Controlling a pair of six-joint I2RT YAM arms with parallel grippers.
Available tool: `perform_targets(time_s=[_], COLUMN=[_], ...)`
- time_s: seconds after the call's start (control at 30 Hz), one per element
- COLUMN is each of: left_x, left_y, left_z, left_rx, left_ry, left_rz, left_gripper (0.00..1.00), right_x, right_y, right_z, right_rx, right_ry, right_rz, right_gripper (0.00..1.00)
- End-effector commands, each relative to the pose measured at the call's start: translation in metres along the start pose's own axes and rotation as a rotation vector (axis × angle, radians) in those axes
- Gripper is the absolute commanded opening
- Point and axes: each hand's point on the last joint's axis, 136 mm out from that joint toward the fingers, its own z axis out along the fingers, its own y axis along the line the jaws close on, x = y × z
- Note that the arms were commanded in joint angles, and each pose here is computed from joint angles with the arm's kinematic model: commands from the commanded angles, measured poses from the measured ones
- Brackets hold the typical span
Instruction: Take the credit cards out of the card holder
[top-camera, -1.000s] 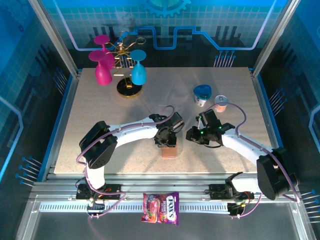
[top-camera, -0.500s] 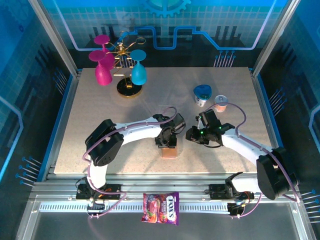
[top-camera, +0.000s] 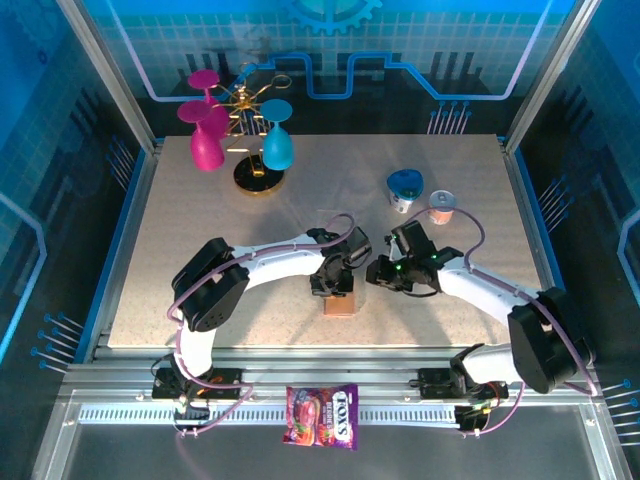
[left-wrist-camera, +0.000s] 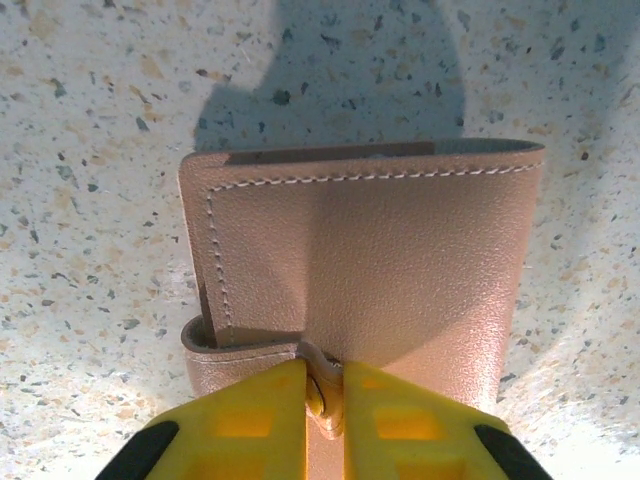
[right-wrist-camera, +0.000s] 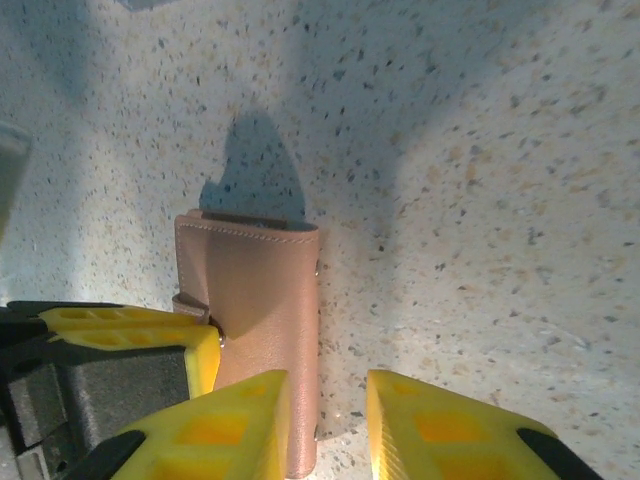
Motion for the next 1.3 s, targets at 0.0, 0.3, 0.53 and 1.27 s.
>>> perform_targets(time_s=[0.0,0.3,0.53,1.27], left_x=[0.004,-0.002,-0.006,-0.017], left_y=[0.000,-0.007,-0.001,-0.021], left_z=[0.003,-0.011,-0.028,-0.107], left_rx=[0.036,0.157,0.178,0.340], left_ry=[0.016,-0.014,-0.057,-0.182], left_rz=[-0.008,-0.037,-0.048,0.014], left_gripper=[0.08,0.04,0.04,0.01], right_x=[0.013,0.023,0.026,0.017], right_y=[0.007,0.033,0.041,0.011], right_z=[0.012,0.032,0.045,0.026], right_rx=[-0.027,-0.187,-0.226,-0.003], right_ry=[0.054,0.107,0.144,0.067], right_rz=[0.002,0.036,0.056,0.007], right_gripper=[0.29,0.18,0.15,0.23])
